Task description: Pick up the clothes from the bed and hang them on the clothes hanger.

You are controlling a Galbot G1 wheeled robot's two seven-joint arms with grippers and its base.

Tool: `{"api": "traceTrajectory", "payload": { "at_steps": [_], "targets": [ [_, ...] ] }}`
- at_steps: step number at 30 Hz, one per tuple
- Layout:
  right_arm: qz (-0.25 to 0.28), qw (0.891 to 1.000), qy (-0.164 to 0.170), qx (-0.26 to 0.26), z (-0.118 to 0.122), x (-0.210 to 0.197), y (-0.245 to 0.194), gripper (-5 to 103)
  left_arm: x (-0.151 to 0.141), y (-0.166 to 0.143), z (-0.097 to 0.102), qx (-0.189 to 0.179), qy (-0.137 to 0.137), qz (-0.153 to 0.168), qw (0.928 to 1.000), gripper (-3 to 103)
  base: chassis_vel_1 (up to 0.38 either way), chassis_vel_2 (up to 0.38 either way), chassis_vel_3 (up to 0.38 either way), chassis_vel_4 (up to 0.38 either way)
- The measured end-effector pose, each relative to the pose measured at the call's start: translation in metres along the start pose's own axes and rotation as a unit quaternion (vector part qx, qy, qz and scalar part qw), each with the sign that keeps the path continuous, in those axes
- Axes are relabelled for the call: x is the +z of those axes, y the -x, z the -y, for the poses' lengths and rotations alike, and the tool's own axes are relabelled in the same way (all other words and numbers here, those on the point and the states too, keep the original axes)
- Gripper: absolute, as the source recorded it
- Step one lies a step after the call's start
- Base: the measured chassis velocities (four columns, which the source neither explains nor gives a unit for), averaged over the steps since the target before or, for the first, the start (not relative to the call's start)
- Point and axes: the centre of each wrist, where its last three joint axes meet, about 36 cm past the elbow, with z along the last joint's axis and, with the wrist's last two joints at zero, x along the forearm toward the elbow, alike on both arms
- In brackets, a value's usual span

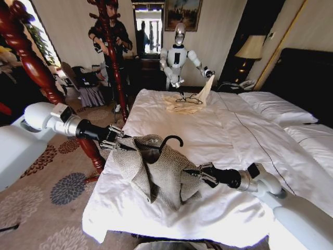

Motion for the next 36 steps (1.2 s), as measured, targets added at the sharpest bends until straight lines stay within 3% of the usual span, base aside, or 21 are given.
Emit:
{"api": "traceTrajectory", "payload": {
  "at_steps": [2,4,10,17,22,29,34,36],
  "targets": [
    [-0.001,1.000,-0.002,-0.002,0.000,0.000,0.000,3,0.000,0.006,-0.005,0.009,-0.003,-0.004,0.9999,8,0.000,0.000,0.000,0.000],
    [-0.002,1.000,-0.002,-0.003,0.001,0.000,0.000,3,0.000,0.010,-0.009,0.015,-0.004,-0.007,0.9999,7,0.000,0.000,0.000,0.000],
    [0.000,1.000,-0.008,-0.005,0.001,-0.003,0.001,3,0.001,0.036,-0.024,0.047,-0.007,-0.013,0.9988,7,0.000,0.000,0.000,0.000],
    [-0.002,1.000,-0.011,-0.005,0.001,-0.006,-0.002,3,0.008,0.039,-0.029,0.045,-0.012,-0.019,0.9987,7,0.000,0.000,0.000,0.000],
    [-0.001,1.000,-0.010,0.003,0.003,-0.006,-0.003,3,0.012,0.028,-0.024,0.030,-0.016,-0.019,0.9992,4,0.000,0.000,0.000,0.000],
    [0.011,1.000,-0.001,0.025,0.007,-0.004,-0.005,3,0.006,0.002,-0.005,0.011,-0.008,-0.024,0.9996,20,0.000,0.000,0.000,0.000],
    [0.013,1.000,-0.001,0.027,0.010,-0.006,-0.004,3,0.008,-0.001,0.002,0.011,-0.010,-0.022,0.9997,24,0.000,0.000,0.000,0.000],
    [0.014,1.000,-0.001,0.026,0.011,-0.006,-0.002,3,0.010,0.003,0.000,0.014,-0.010,-0.017,0.9997,19,0.000,0.000,0.000,0.000]
  ]
}}
